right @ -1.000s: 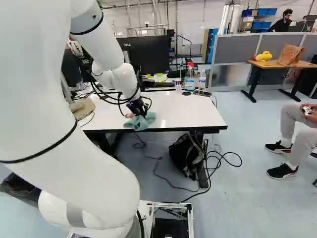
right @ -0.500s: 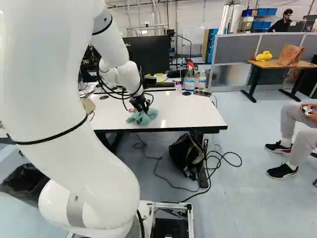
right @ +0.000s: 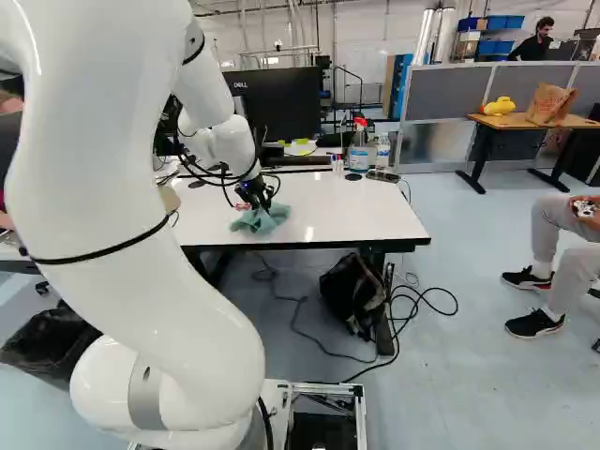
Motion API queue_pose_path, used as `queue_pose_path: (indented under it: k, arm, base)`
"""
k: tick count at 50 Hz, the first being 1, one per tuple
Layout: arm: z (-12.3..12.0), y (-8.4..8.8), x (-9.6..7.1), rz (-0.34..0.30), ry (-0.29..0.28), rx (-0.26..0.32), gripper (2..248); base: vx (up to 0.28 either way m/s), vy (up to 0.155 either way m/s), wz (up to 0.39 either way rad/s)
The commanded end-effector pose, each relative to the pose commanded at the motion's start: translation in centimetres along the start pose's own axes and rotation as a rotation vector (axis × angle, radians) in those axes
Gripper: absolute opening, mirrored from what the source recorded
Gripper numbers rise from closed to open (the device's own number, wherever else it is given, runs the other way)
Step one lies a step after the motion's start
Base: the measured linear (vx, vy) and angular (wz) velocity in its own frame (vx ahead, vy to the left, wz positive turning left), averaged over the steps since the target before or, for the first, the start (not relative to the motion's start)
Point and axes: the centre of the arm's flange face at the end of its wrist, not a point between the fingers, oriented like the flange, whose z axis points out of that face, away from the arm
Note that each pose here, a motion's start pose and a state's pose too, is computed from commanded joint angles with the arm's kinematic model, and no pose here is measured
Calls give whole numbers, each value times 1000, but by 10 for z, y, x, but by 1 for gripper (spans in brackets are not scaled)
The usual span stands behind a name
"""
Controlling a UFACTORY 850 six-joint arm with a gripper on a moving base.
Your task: Clean the table with the green towel
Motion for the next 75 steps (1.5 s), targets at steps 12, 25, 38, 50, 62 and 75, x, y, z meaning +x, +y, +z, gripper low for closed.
queue_pose_path:
  k: [12, 25, 38, 50, 62, 75]
  arm:
    - [-8, -11, -18, -26, -7, 12, 41]
    - [-18, -15, -42, -41, -13, 18, 41]
    - [-28, -13, -65, -45, -15, 20, 41]
    - [-33, -13, -65, -45, -5, 22, 41]
    - [-46, -17, -61, -52, 27, 30, 41]
    - [-54, -33, -41, -78, 61, 49, 41]
  base:
    - [0, 0, 0]
    - [0, 0, 0]
    - [0, 0, 0]
    - [0, 0, 0]
    - [0, 0, 0]
    - [0, 0, 0]
